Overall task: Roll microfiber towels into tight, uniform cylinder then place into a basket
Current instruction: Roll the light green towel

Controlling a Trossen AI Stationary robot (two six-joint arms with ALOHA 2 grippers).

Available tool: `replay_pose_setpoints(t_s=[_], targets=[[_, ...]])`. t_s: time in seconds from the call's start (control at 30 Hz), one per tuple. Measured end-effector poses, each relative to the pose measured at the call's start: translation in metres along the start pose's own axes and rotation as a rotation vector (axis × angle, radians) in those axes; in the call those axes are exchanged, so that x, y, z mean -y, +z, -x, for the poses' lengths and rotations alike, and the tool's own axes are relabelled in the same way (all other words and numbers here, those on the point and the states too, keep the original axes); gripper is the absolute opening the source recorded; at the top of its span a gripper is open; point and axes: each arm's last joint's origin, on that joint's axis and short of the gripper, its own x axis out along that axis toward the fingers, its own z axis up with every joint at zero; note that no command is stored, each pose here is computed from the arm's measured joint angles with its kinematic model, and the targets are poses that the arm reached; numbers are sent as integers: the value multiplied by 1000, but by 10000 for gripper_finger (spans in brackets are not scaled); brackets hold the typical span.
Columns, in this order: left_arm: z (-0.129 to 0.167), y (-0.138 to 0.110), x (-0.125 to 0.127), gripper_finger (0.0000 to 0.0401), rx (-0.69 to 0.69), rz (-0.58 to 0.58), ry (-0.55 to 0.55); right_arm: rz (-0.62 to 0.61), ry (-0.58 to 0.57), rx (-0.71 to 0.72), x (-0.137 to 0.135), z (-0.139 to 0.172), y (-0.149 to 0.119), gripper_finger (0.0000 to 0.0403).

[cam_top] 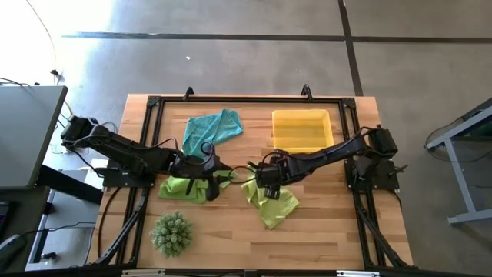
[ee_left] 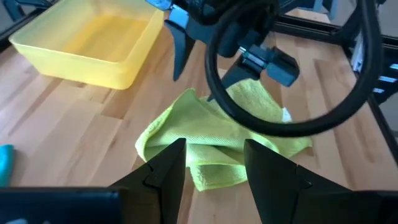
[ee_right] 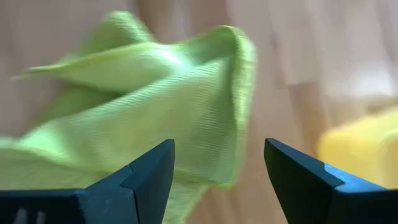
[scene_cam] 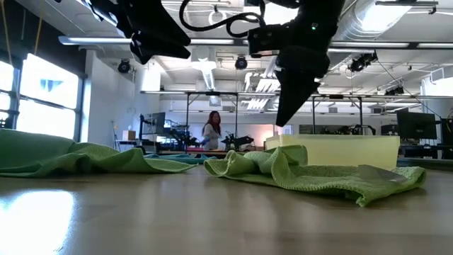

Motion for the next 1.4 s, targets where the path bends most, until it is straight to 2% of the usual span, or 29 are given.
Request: replay_pose_setpoints(t_s=[0.17,0.33,0.57,0.73,0.87,0.97,1.1,1.13,1.27,1.4], targets=[[0,0,-1,152,2,-5,13,-33,18,-16,6,-13,-6,240],[0,0,-1,152,-1,-6,16,-183,32,-70,19,-24,-9,240],[0,0,-3,152,17,-5,72,-294,31,-131,33,-39,-19,240],[0,0,-3,152,19,-5,79,-312,52,-150,33,-44,-25,236],[0,1,-4,152,29,-5,111,-308,56,-145,32,-45,-26,192],[0,1,-5,152,38,-5,136,-271,59,-129,32,-45,-25,130],[0,1,-5,152,40,-5,142,-192,64,-118,32,-45,-24,27],[0,1,-5,152,40,-5,142,-165,65,-119,32,-45,-24,14],[0,1,-5,152,40,-5,142,-100,55,-157,33,-43,-27,17],[0,1,-5,152,45,-4,152,-45,34,-201,35,-33,-23,3]])
